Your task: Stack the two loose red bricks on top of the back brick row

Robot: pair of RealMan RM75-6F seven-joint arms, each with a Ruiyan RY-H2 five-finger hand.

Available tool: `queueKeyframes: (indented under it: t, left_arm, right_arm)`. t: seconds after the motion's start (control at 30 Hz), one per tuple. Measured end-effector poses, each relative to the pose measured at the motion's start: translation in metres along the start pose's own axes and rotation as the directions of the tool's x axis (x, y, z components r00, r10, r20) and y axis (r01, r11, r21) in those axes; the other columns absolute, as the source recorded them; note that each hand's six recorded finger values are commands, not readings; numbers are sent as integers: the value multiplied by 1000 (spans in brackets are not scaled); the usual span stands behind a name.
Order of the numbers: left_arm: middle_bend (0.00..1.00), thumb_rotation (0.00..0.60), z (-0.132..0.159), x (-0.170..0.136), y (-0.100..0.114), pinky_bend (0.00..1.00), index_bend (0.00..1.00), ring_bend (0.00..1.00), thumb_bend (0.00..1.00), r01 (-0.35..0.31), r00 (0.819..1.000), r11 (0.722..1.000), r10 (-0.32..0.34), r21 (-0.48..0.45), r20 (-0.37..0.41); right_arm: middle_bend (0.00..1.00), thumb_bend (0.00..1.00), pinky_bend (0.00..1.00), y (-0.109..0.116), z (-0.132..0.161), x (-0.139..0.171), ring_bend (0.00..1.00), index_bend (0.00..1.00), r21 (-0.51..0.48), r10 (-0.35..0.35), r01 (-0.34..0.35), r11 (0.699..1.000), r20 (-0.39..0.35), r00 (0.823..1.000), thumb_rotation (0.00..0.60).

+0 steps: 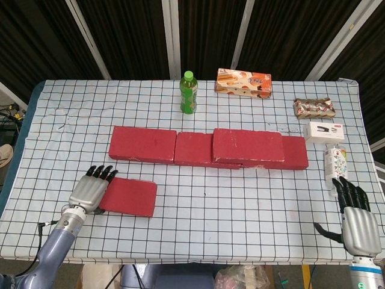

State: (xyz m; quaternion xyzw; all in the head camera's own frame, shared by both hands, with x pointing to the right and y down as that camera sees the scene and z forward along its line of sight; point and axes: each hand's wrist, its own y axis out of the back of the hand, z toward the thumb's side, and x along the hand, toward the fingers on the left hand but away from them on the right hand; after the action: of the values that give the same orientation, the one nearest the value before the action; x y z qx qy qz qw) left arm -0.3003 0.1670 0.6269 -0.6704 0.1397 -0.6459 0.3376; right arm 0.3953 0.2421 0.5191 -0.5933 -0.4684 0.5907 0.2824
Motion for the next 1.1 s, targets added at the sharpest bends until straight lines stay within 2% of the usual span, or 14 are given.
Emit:
queueKeyframes:
  t: [0.4, 0.6, 1.1]
  left_arm:
    - [0, 600, 5, 22, -16, 29, 9, 0, 0, 54, 998, 998, -54, -14, -10]
    - [0, 600, 12, 24, -20, 29, 9, 0, 0, 85, 996, 996, -85, -27, 15]
    - [0, 600, 9, 12, -1, 29, 9, 0, 0, 50, 999, 999, -50, -5, 7]
  right_arm:
    - [0, 153, 0, -4, -1, -1, 0, 1, 14, 18, -18, 1000, 12, 1000, 600]
    - [0, 153, 0, -4, -1, -2, 0, 1, 15, 18, -19, 1000, 18, 1000, 600]
    - [0, 154, 0, -3, -2, -2, 0, 1, 1, 16, -17, 1000, 26, 1000, 600]
